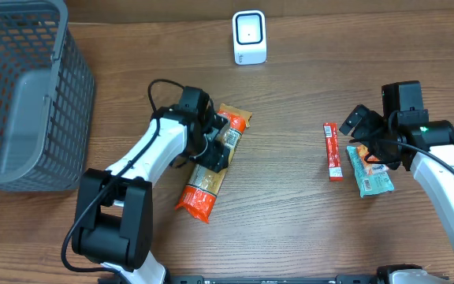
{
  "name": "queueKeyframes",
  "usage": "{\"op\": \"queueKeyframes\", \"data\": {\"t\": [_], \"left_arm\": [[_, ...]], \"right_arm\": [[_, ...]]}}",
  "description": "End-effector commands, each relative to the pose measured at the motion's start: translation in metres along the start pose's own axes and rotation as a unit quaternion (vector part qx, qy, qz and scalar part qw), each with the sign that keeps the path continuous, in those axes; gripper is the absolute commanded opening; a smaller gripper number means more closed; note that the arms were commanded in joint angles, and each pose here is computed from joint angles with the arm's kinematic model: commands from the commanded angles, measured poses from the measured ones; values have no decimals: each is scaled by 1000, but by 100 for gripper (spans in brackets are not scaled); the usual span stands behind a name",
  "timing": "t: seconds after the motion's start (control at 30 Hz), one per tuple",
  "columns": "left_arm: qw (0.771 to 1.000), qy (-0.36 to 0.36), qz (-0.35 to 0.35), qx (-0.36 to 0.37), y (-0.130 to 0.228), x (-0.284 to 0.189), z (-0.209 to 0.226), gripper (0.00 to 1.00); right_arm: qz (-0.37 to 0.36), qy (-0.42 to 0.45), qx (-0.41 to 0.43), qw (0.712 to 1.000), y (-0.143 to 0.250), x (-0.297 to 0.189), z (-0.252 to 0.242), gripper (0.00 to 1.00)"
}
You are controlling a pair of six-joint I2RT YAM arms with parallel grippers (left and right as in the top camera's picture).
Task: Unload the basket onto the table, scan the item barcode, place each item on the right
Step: 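Lift the spaghetti pack with the left gripper, then carry the spaghetti pack forward toward the white scanner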
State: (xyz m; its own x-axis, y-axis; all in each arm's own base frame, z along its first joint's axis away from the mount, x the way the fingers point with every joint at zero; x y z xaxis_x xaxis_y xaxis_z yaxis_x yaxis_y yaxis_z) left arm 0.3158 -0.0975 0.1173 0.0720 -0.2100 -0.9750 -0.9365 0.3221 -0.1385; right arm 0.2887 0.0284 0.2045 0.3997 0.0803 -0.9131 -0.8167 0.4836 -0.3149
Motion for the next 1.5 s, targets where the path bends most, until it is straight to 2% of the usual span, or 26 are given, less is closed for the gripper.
{"op": "queueKeyframes", "data": {"t": [0.0,0.1,0.3,0.37,0.47,0.57,0.73,0.9,0.93,1.1,1.13,1.4,1.47], "left_arm": [[1000,-5,-3,11,-3,-6,0,87],[1000,-4,13,14,3,-1,-3,93],[1000,-5,25,13,16,13,-1,96],[1000,-18,24,8,20,19,2,100],[999,-47,23,-5,24,25,8,100],[998,-54,22,-7,27,28,10,94],[998,-54,24,-12,31,32,10,79],[998,-52,36,-21,41,38,10,83],[998,-51,37,-21,42,40,11,81],[998,-40,39,-22,46,43,9,57],[998,-33,39,-22,46,43,8,55],[999,-25,37,-23,45,42,6,4],[999,-25,37,-23,45,42,6,4]], "right_arm": [[-8,-3,-2,1000,-3,-3,1,100],[-7,-3,-2,1000,-3,-3,1,100],[-8,-3,-2,1000,-3,-3,1,100],[-8,-3,-2,1000,-3,-3,1,100],[-8,-3,-2,1000,-3,-3,1,100],[-8,-3,-2,1000,-3,-3,1,100],[-8,-3,-2,1000,-3,-3,1,100],[-8,-3,-2,1000,-3,-3,1,100],[-7,-3,-2,1000,-3,-3,1,100],[-8,-3,-2,1000,-3,-3,1,100],[-8,-3,-2,1000,-3,-3,1,100],[-7,-3,-2,1000,-3,-3,1,100],[-7,-3,-2,1000,-3,-3,1,100]]}}
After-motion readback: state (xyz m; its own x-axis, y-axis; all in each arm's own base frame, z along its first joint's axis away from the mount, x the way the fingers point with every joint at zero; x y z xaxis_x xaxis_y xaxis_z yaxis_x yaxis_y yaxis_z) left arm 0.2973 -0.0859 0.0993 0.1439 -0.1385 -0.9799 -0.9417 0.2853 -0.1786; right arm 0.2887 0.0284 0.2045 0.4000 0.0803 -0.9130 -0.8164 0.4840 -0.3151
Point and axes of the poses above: each gripper's point midway between its finger pads, its own x axis out along the fingers, its own z axis along the line the jaws close on, y = z × x, the point moved 9 cm from there along -x, back along the fingers, and after that the axes turned 8 degrees about -x, right-handed, at the moved point
